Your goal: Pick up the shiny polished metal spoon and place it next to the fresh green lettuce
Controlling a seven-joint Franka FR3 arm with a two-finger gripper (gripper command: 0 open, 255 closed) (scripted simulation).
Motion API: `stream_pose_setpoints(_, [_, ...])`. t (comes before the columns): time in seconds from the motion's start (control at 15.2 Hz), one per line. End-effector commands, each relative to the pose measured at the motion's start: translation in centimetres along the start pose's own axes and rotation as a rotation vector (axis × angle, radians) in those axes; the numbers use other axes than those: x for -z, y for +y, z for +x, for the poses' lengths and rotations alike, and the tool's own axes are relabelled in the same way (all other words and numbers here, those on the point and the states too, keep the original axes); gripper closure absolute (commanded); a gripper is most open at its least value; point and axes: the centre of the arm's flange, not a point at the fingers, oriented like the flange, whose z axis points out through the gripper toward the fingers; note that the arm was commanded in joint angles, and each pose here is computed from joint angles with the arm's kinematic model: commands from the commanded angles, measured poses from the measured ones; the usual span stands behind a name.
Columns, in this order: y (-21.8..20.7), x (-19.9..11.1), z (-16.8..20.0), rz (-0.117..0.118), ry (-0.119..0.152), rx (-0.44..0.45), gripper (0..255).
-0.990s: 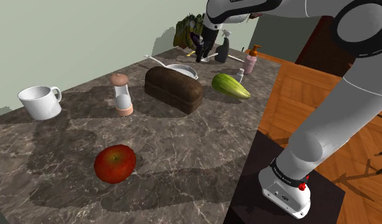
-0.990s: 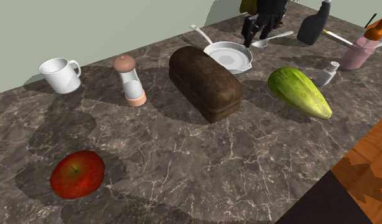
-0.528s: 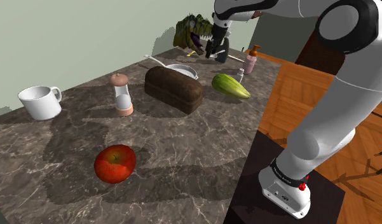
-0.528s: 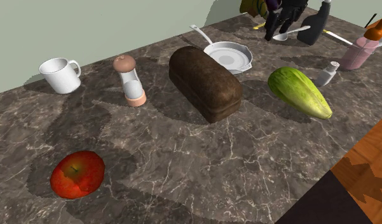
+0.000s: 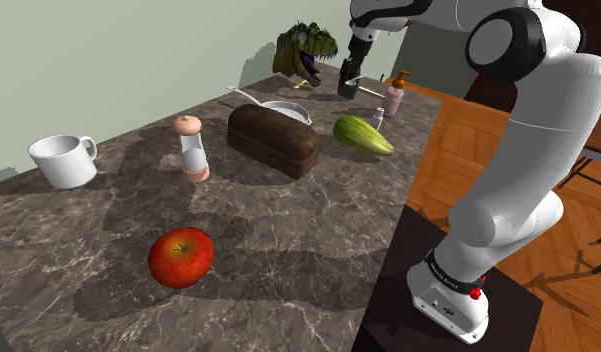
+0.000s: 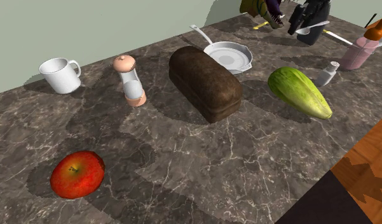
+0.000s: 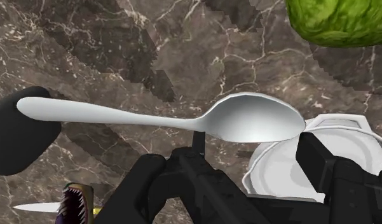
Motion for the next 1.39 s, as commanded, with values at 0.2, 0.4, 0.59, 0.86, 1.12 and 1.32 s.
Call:
stream_pose_setpoints(0.2, [3.1,-0.8,-0.6,0.0,0.0,0.001,255])
stream_pose_setpoints(0.4, [3.0,-2.4,-0.9,0.0,0.0,0.001,255])
stream_pose_setpoints(0.59, [3.0,-4.0,-1.1,0.0,0.0,0.001,255])
stream_pose_setpoints(0.86, [2.9,-6.1,-1.4,0.0,0.0,0.001,255])
stream_pose_setpoints(1.12, [2.8,-8.1,-1.8,0.0,0.0,0.001,255])
stream_pose_setpoints(1.32, [2.7,-9.7,-2.0,0.0,0.0,0.001,255])
